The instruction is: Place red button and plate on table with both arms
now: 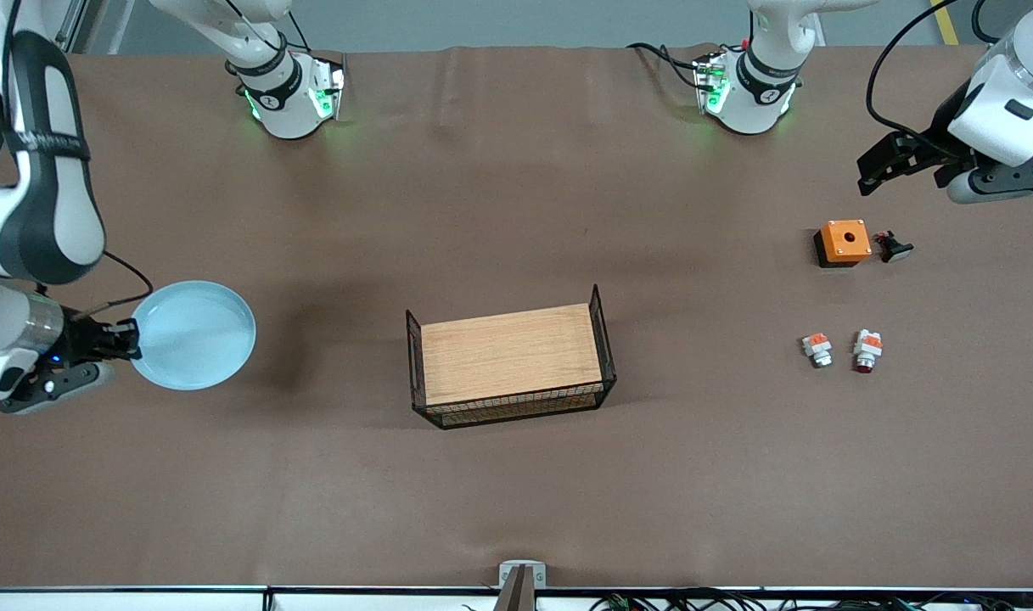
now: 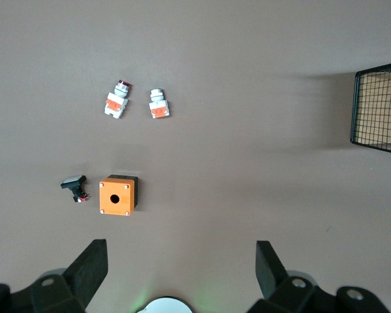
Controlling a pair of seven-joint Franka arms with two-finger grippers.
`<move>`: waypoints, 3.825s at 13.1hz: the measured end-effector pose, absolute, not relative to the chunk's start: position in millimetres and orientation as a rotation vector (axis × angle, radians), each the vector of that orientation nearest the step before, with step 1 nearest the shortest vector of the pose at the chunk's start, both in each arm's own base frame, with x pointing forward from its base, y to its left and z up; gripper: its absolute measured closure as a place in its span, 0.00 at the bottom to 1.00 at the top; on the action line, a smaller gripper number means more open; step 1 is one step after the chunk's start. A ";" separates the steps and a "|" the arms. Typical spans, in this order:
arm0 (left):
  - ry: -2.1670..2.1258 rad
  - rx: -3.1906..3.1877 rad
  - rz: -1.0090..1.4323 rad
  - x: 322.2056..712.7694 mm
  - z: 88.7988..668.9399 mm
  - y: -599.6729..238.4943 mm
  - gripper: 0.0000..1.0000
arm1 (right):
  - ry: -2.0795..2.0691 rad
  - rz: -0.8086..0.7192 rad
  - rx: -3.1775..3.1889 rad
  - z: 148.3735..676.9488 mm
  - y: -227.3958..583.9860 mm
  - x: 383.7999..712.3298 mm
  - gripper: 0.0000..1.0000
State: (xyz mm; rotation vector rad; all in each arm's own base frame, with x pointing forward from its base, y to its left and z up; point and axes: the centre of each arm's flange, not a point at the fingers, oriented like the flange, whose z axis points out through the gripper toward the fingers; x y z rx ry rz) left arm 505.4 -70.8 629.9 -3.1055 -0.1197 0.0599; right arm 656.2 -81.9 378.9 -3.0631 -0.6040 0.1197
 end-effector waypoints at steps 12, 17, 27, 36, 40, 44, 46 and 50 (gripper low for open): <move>-0.142 -3.114 0.032 516.0 637.8 -63.0 0.00 | -0.590 0.198 -3.055 245.3 -105.7 664.9 0.97; -0.155 -3.113 0.033 516.8 637.4 -58.7 0.00 | -0.626 0.165 -3.053 217.8 -118.3 666.0 0.92; -0.177 -3.111 0.054 518.7 633.8 -47.8 0.00 | -0.614 0.170 -3.051 227.2 -124.4 670.9 0.15; -0.168 -3.110 0.069 518.9 630.9 -48.8 0.00 | -0.241 0.257 -3.113 431.5 -26.2 643.8 0.01; -0.168 -3.110 0.073 519.0 629.8 -48.8 0.00 | -0.204 0.243 -3.127 501.9 -15.7 613.6 0.01; -0.158 -3.111 0.073 519.1 630.1 -48.8 0.00 | -0.152 0.252 -3.136 542.0 -6.1 589.2 0.01; -0.150 -3.111 0.072 519.1 630.2 -48.8 0.00 | -0.133 0.244 -3.145 562.0 12.3 576.8 0.01; -0.150 -3.112 0.065 519.2 632.3 -48.9 0.00 | -0.075 0.137 -3.161 619.0 23.4 544.5 0.00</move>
